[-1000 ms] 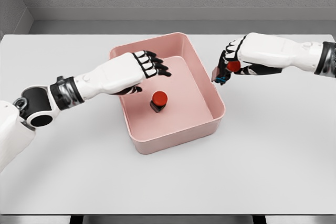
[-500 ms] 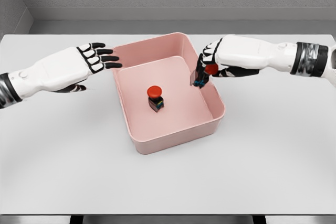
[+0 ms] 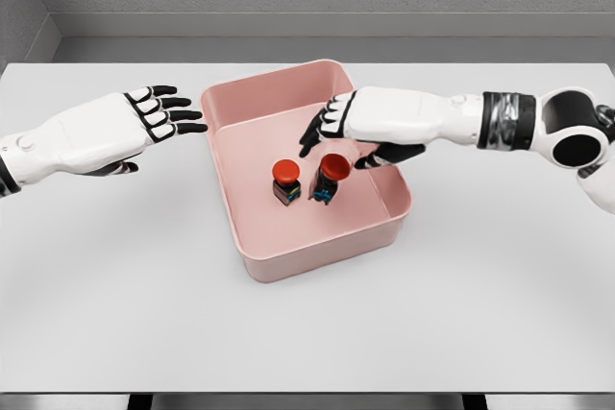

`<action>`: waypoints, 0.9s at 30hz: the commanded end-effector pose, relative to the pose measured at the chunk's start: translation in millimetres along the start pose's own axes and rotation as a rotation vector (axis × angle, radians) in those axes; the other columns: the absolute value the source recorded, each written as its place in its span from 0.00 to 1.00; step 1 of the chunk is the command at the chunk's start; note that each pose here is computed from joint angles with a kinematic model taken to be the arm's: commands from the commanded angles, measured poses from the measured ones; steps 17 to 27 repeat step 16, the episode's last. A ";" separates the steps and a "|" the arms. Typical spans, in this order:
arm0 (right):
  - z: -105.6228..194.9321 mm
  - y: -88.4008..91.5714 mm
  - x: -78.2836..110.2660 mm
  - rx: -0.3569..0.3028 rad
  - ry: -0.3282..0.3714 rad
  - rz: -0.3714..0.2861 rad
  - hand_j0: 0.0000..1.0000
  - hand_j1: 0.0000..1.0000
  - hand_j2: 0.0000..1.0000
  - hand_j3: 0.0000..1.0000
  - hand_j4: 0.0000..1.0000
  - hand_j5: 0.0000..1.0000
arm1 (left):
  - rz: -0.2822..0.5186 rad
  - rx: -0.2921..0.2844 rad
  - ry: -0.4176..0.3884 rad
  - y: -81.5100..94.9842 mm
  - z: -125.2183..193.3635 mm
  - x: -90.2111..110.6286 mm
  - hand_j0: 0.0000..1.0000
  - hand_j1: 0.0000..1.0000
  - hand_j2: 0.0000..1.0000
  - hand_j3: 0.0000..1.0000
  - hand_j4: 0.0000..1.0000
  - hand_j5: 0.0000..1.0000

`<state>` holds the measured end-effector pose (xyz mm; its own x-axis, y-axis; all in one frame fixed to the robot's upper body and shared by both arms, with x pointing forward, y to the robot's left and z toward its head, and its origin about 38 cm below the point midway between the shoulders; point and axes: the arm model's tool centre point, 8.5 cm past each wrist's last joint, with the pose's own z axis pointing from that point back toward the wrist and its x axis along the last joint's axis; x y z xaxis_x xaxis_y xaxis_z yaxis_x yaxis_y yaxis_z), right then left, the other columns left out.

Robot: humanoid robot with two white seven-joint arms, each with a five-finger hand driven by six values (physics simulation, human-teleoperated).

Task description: Put the industrial switch in the basket with both arms

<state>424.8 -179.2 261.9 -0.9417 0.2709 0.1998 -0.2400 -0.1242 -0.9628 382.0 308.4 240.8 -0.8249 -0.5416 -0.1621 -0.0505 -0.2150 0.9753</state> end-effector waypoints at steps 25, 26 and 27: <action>119.4 -21.2 -40.9 -0.080 0.289 -0.025 1.00 1.00 1.00 1.00 1.00 1.00 | 0.012 0.003 0.034 -1.7 12.7 -4.2 1.00 1.00 1.00 1.00 1.00 1.00; 119.4 -21.2 -40.9 -0.080 0.289 -0.025 1.00 1.00 1.00 1.00 1.00 1.00 | 0.012 0.003 0.034 -1.7 12.7 -4.2 1.00 1.00 1.00 1.00 1.00 1.00; 119.4 -21.2 -40.9 -0.080 0.289 -0.025 1.00 1.00 1.00 1.00 1.00 1.00 | 0.012 0.003 0.034 -1.7 12.7 -4.2 1.00 1.00 1.00 1.00 1.00 1.00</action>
